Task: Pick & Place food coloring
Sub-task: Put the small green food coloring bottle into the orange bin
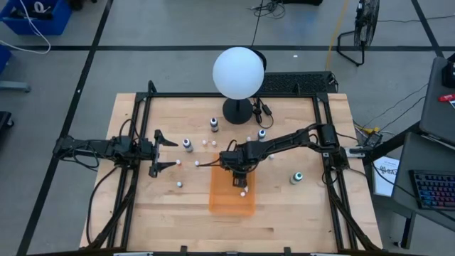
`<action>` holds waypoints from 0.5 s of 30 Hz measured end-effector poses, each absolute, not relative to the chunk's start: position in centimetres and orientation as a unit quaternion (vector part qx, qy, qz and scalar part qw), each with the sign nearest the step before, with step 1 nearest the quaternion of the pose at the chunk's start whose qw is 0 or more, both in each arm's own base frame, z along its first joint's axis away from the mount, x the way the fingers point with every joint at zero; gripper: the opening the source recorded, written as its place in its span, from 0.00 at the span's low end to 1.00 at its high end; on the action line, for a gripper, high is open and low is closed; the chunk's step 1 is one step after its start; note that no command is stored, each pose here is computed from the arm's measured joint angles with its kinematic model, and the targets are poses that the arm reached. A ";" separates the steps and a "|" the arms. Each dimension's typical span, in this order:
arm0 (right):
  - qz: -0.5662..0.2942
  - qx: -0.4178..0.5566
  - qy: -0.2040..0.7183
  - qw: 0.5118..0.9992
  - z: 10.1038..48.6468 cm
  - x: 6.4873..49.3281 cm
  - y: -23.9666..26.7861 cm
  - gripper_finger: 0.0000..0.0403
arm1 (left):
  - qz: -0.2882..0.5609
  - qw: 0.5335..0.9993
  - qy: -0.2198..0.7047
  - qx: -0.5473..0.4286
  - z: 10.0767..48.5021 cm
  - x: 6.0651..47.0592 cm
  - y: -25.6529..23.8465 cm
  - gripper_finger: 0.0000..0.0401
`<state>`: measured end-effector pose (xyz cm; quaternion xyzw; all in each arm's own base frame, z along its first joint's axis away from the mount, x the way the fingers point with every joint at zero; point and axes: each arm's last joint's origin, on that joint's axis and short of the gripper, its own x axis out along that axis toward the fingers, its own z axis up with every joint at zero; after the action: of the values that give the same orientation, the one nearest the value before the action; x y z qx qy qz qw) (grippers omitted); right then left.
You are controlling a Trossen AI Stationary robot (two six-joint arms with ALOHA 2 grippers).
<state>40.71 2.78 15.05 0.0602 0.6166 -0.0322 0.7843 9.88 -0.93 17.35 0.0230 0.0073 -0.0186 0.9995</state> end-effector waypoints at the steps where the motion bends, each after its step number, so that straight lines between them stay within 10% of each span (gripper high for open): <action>1: -0.032 0.060 0.616 0.785 15.2 40.8 2.8 0.42 | -0.019 1.000 0.007 0.023 17.3 9.9 -0.9 0.88; 15: -0.058 0.085 0.670 0.735 19.7 39.5 3.5 0.45 | -0.019 1.000 0.007 0.023 17.3 9.9 -0.9 0.88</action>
<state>39.52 3.53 19.67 0.0850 0.6698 -0.0584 0.7353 9.88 -0.93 17.35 0.0230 0.0073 -0.0188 0.9995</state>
